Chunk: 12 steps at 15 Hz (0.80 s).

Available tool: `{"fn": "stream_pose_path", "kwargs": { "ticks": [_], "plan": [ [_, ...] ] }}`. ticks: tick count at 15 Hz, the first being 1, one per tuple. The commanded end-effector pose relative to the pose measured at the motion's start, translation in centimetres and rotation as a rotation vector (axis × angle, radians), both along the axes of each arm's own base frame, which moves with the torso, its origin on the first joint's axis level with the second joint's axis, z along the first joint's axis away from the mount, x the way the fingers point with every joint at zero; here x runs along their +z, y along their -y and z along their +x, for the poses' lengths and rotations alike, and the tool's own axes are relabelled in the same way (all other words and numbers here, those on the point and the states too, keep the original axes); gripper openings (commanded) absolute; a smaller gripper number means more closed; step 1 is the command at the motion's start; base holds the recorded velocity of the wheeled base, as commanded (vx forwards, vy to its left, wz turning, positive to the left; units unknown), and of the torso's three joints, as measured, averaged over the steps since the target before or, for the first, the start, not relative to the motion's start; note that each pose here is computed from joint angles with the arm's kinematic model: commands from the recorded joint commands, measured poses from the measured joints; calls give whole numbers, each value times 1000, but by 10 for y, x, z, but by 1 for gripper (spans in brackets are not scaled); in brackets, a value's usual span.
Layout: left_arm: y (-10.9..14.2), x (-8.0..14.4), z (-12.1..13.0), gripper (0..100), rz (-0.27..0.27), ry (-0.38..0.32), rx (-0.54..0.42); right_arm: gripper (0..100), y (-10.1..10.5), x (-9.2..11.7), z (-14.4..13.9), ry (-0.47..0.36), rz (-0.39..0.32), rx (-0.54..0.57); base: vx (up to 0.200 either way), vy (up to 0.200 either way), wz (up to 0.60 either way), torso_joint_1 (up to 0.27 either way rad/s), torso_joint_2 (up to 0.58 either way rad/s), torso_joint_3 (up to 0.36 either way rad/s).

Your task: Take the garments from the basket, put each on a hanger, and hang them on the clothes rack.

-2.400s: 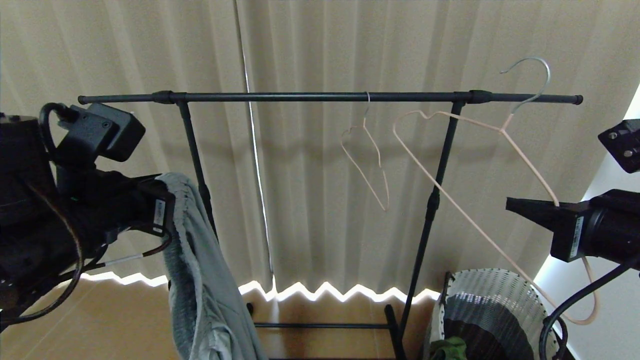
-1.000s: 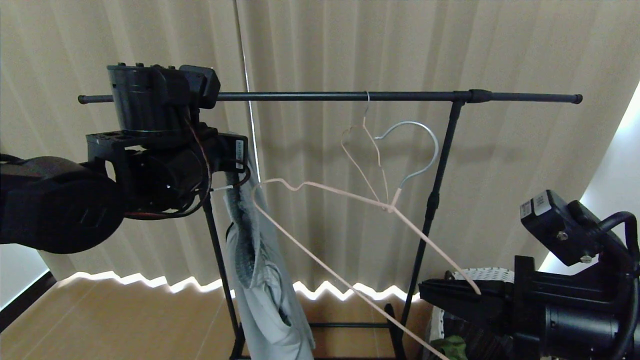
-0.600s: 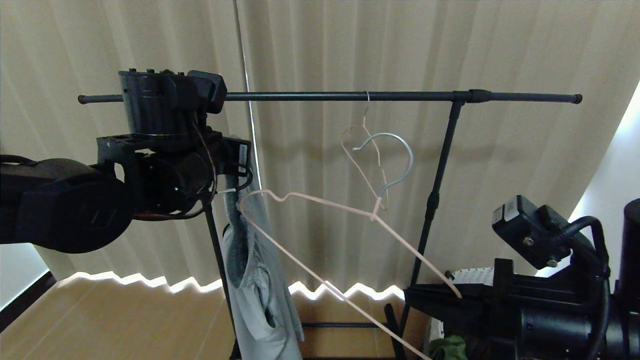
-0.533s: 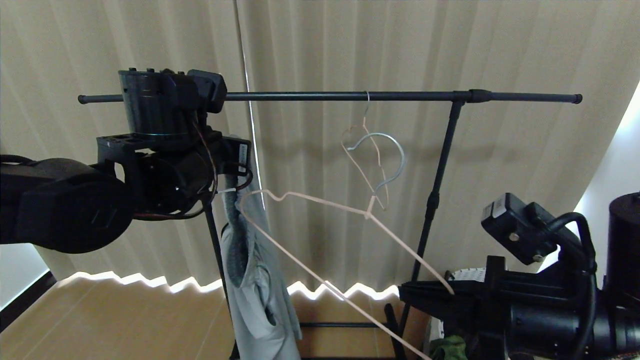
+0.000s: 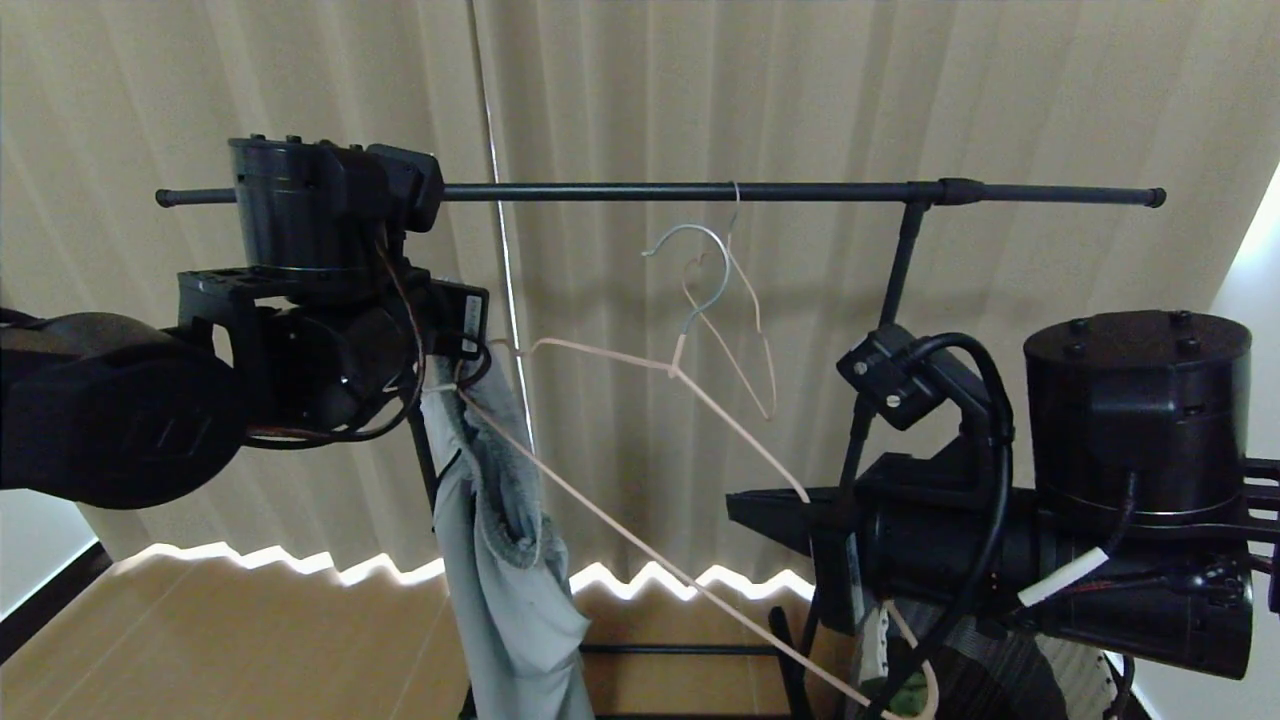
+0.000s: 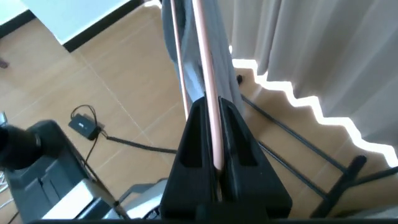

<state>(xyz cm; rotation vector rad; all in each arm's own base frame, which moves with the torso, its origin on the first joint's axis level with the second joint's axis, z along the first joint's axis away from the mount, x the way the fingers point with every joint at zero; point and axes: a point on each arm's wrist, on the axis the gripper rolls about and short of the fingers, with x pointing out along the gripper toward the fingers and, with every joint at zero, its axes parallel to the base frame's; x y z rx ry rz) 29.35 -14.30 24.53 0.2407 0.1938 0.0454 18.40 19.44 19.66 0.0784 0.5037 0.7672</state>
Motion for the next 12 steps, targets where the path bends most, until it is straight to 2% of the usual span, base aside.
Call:
{"fn": "stream_pose_path", "kwargs": {
  "ticks": [1,6,11,12],
  "plan": [
    [-2,4,-3,0,-6,9,2,0,-6,-4,6,6,7,1,0,0,0,0,0,0],
    [-5,5,-11,0,14,-38,0,0,-18,-13,19,17,46,-25,0,0,0,0,0,0],
    [-3,12,-22,0,5,-41,-19,0,-37,-30,36,-7,39,-28,0,0,0,0,0,0],
    [1,16,-32,0,-12,-63,-41,0,-47,-35,45,-19,39,-45,0,0,0,0,0,0]
  ]
}}
